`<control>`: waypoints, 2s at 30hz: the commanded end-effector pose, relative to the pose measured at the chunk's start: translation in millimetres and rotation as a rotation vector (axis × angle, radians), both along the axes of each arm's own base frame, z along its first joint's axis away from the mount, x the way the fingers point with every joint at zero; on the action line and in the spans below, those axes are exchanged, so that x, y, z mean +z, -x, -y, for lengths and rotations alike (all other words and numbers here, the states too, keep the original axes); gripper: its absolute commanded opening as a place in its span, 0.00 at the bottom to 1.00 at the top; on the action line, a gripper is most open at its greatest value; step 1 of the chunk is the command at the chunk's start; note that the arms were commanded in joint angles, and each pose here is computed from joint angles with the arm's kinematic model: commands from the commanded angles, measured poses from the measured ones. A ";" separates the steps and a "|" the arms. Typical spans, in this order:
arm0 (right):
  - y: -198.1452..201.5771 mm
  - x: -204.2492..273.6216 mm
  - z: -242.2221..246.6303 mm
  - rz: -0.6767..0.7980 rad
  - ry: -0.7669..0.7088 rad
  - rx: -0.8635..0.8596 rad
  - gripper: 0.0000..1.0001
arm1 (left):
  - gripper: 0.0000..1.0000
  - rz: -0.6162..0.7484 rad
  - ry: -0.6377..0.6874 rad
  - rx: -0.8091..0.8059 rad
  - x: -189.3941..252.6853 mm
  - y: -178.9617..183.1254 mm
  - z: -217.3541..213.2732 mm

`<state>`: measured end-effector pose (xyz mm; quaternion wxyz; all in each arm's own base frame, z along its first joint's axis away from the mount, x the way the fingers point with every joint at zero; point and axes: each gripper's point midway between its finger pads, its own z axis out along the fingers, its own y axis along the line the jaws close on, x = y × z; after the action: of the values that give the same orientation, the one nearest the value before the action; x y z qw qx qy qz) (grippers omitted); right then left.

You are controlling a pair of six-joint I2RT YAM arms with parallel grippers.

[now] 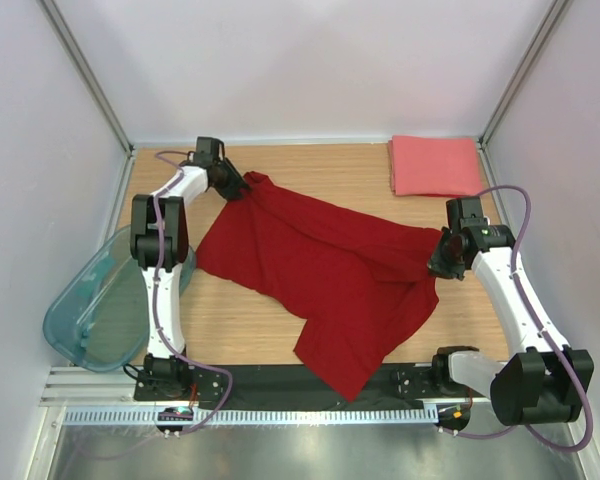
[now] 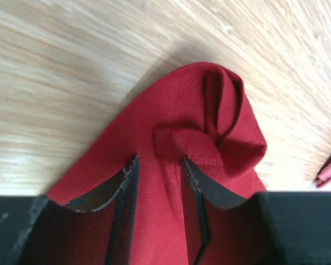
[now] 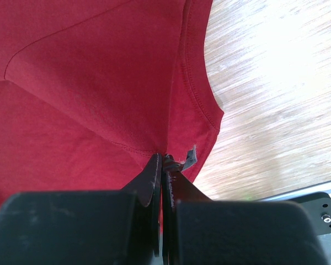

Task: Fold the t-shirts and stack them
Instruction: Fold the tshirt

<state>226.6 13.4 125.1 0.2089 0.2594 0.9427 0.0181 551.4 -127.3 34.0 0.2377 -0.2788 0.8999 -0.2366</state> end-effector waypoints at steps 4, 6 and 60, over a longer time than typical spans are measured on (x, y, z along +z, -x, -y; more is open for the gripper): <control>-9.5 4.5 1.6 0.025 0.008 -0.003 0.01 | 0.35 0.054 0.004 0.005 8.7 -17.7 4.6; -10.4 5.9 2.7 0.029 0.012 -0.002 0.01 | 0.34 0.059 -0.001 0.006 9.6 -20.0 4.7; -22.1 4.2 2.9 0.028 0.020 0.010 0.01 | 0.31 0.075 -0.091 -0.011 18.8 -10.0 13.2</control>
<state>235.4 12.9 116.0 0.1960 0.2577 0.9461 0.0119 554.9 -138.2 34.5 0.2654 -0.2600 0.9058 -0.2038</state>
